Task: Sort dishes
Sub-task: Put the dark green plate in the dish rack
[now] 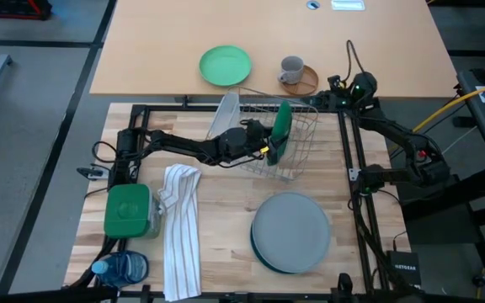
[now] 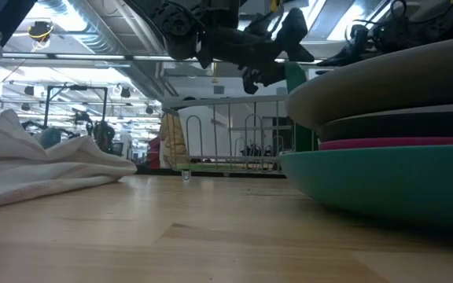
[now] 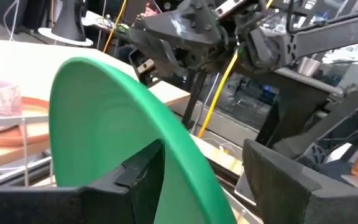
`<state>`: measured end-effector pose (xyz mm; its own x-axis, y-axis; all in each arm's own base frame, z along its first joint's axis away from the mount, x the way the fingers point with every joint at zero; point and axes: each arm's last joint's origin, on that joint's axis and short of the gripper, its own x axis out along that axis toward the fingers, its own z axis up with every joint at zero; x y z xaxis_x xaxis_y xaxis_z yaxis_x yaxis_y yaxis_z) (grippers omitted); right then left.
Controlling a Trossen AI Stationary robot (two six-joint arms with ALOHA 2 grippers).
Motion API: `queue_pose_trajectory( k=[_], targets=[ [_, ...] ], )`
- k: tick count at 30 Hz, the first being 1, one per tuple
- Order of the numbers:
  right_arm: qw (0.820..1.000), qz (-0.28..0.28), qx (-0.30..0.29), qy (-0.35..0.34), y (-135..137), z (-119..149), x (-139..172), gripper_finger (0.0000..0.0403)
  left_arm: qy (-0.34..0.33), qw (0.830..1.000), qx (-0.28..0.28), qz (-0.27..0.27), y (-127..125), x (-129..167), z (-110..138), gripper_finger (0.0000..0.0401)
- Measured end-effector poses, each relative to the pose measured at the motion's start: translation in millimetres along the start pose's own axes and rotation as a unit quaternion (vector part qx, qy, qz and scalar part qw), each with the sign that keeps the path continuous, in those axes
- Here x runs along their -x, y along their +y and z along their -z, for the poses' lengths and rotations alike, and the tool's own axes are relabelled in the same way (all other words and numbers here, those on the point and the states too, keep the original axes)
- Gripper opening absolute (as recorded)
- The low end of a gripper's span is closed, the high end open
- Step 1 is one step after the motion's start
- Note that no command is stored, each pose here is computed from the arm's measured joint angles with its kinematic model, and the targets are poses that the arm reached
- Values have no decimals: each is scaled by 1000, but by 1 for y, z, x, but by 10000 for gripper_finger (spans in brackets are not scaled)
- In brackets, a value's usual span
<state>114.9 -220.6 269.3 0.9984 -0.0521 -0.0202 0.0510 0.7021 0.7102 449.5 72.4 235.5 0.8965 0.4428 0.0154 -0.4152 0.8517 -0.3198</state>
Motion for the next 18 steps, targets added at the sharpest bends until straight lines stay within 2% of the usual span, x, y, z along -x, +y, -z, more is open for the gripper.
queue_pose_trajectory(
  k=[6,18],
  targets=[
    [1000,-10,3,10,4,4,-10,89,16,999,-40,-8,1,0,4,208],
    [1000,-9,0,12,4,4,-10,89,34,999,-30,-30,7,1,0,212]
  ],
)
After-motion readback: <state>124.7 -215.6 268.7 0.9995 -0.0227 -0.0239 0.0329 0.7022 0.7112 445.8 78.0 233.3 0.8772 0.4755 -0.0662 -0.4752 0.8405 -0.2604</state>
